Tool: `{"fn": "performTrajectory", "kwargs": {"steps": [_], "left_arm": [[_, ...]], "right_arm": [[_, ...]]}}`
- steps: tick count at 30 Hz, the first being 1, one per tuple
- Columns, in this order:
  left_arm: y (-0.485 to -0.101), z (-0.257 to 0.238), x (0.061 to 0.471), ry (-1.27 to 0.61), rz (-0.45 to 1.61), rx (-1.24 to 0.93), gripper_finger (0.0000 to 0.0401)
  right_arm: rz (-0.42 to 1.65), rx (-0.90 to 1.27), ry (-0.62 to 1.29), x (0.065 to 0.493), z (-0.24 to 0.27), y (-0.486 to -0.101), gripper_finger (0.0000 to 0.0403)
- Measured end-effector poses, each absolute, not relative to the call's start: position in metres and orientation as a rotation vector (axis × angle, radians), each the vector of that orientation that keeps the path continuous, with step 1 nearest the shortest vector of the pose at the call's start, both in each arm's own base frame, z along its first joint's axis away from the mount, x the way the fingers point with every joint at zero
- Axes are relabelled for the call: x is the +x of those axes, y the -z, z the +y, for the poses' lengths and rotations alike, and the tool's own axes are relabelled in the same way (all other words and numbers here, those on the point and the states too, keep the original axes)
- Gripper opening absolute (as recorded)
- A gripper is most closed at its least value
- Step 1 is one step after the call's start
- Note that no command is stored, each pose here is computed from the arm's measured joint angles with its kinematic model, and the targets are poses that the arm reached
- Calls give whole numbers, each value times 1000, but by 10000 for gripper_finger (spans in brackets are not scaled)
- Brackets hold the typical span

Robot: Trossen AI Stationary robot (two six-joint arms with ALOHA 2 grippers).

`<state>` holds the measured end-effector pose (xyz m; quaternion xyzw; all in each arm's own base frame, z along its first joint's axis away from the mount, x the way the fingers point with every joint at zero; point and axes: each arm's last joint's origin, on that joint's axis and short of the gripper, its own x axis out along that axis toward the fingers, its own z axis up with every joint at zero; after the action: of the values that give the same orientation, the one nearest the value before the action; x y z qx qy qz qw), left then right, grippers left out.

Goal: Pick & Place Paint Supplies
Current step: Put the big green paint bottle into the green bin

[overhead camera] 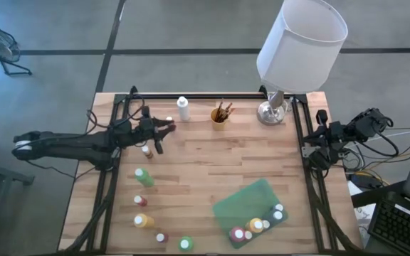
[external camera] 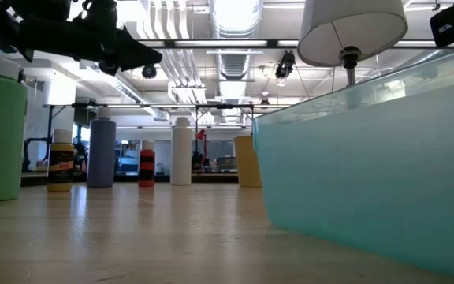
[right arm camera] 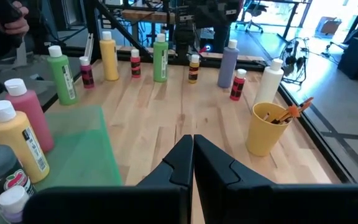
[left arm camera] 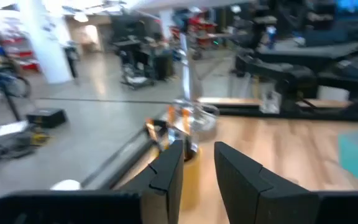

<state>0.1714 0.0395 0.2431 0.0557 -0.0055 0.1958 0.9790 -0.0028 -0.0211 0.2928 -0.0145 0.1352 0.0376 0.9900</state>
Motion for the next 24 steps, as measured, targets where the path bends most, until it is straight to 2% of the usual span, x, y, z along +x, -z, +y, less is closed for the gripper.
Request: {"fn": "performTrajectory", "kwargs": {"steps": [9,15,19,24], "left_arm": [[-261,39,169,-398,-80,107,97],[-289,36,171,-291,-136,117,97],[-317,35,173,-225,60,103,116],[-350,33,175,-215,261,-13,177]], "right_arm": [[272,-29,-75,-3,-21,-293,8],[272,-29,-75,-3,-21,-293,8],[271,-29,-75,-3,-21,-293,8],[271,-29,-75,-3,-21,-293,8]]}}
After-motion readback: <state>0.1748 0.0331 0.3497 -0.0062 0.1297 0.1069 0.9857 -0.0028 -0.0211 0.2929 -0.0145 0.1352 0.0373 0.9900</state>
